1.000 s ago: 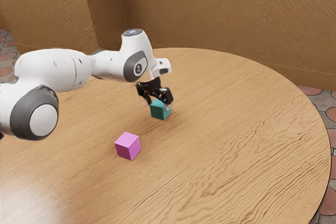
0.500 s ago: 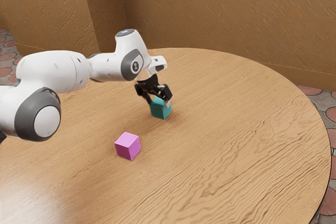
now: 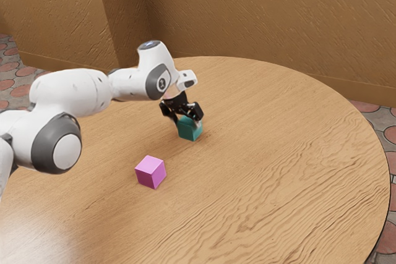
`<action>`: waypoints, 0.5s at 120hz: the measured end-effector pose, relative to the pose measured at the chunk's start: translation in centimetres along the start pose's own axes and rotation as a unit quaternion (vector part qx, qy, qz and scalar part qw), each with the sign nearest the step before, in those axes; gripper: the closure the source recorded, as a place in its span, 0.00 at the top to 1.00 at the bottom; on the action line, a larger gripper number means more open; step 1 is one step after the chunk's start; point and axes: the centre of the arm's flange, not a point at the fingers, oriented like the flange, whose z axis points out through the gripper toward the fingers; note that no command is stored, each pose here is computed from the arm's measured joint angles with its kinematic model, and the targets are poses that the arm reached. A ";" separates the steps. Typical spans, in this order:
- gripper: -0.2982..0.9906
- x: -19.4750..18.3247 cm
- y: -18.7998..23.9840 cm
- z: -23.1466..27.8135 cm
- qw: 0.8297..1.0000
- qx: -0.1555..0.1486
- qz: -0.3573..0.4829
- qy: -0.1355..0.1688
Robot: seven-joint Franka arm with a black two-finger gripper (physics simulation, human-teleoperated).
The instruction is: Pick up the blue block with one arm, and put the blue block on the pink block with one arm
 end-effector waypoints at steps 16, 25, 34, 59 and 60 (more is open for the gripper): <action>0.77 0.4 -0.1 0.5 1.000 0.001 0.001 0.004; 0.77 0.3 -0.2 0.9 1.000 0.001 0.001 0.002; 0.77 0.3 -0.2 0.9 1.000 0.001 0.001 0.002; 0.56 0.3 -0.2 0.7 1.000 -0.001 -0.001 0.003; 0.56 0.3 -0.2 0.7 1.000 -0.001 -0.001 0.003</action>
